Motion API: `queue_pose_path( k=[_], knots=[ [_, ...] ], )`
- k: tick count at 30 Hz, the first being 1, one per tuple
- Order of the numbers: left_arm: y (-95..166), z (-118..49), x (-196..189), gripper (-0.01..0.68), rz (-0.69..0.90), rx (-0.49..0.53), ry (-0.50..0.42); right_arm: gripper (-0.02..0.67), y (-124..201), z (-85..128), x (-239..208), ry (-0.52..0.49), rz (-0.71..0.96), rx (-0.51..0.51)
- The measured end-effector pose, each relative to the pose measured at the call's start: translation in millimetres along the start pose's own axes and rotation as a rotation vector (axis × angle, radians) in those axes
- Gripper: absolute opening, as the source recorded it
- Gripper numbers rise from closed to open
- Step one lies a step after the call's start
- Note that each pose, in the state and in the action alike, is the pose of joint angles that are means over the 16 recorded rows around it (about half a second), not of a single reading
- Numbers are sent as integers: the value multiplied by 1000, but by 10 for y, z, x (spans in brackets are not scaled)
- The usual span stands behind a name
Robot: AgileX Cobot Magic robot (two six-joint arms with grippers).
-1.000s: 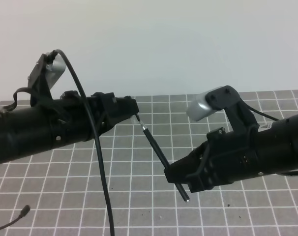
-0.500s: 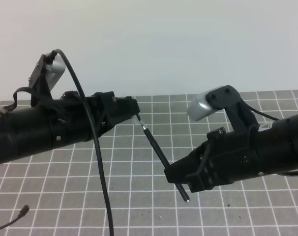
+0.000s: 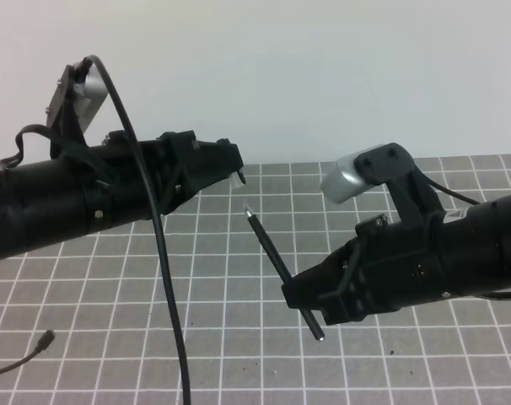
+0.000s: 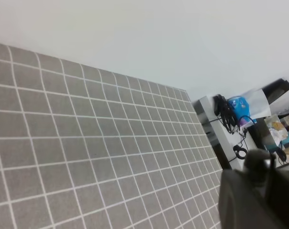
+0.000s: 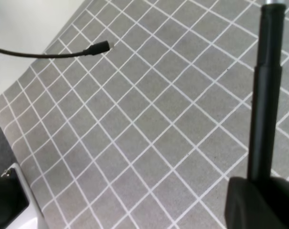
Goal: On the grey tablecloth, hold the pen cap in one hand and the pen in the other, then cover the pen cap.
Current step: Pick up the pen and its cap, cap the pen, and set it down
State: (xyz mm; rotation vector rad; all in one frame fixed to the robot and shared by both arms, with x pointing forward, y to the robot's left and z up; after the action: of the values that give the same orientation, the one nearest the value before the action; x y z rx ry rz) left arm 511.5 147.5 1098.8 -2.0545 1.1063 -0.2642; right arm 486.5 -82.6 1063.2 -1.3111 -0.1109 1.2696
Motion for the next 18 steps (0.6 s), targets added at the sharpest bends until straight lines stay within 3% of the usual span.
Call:
queue_pose_path(
  k=[18],
  knots=[
    [6,-25,2,82,7,-4,20,70,-162,42,-40,-13,-73,3]
  ],
)
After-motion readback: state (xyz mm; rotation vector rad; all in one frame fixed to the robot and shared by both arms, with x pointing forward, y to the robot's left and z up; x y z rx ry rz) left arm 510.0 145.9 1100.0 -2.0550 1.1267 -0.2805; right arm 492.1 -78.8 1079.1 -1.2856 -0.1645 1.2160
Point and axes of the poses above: a point on each arm's last joint axis where the gripper is mounted, x pointing out along that axis toward the gripper, z along the wrist's bending axis when the last joint is at zero, y = z × x, the point moved 3 cm from there along x, pointing out along that axis toward the gripper, and after that the axes turned 10 degrees about x, right-handed, at the moved point
